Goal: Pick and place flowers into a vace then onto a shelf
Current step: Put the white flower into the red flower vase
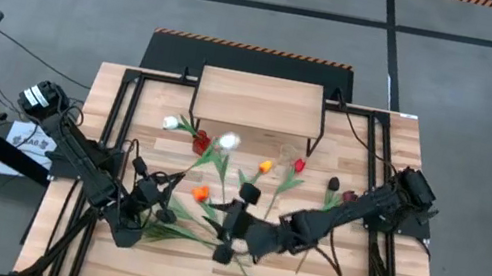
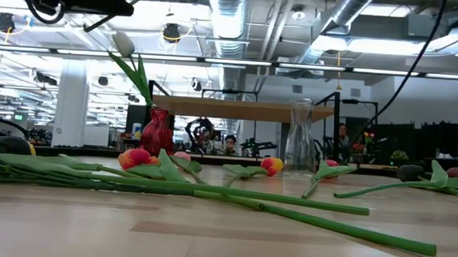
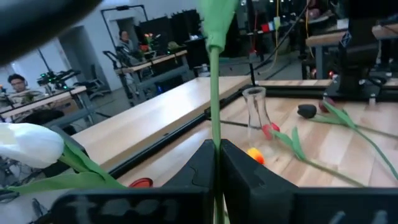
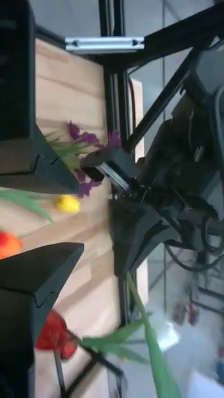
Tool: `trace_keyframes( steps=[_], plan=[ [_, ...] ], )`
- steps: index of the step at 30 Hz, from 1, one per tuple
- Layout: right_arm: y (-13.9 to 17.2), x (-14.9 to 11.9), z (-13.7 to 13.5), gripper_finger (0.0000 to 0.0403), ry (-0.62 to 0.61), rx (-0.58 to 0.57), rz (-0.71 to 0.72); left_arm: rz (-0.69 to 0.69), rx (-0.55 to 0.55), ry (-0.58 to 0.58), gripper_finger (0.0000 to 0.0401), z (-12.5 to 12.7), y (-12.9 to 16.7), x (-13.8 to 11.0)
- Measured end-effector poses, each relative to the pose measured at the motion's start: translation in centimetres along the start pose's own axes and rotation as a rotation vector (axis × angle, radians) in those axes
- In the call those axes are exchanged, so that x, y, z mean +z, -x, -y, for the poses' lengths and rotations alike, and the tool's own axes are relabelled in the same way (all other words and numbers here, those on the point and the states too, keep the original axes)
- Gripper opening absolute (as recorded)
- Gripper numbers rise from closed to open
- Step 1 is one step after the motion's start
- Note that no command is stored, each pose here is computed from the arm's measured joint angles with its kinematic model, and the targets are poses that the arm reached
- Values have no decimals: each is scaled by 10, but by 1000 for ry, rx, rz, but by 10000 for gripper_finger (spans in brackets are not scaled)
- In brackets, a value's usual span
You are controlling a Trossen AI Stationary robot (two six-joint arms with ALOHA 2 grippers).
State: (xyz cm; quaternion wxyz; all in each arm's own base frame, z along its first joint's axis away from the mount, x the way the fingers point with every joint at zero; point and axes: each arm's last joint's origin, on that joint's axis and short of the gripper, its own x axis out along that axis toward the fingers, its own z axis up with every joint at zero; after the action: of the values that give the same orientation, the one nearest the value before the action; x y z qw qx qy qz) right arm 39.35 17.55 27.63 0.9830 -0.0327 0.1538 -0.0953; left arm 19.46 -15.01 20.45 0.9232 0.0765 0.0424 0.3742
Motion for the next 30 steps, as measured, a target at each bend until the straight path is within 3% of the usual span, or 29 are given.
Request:
trace_keyframes(
  steps=[10, 18, 30],
  plan=[
    [-29, 10, 43, 128, -92, 70, 28, 15, -12, 7, 0, 2, 7, 0],
    [-44, 14, 72, 128, -126, 59, 49, 14, -39, 4, 0, 3, 12, 1],
    [-49, 22, 85, 128, -147, 100, 110, 5, -57, 6, 0, 4, 12, 0]
  ],
)
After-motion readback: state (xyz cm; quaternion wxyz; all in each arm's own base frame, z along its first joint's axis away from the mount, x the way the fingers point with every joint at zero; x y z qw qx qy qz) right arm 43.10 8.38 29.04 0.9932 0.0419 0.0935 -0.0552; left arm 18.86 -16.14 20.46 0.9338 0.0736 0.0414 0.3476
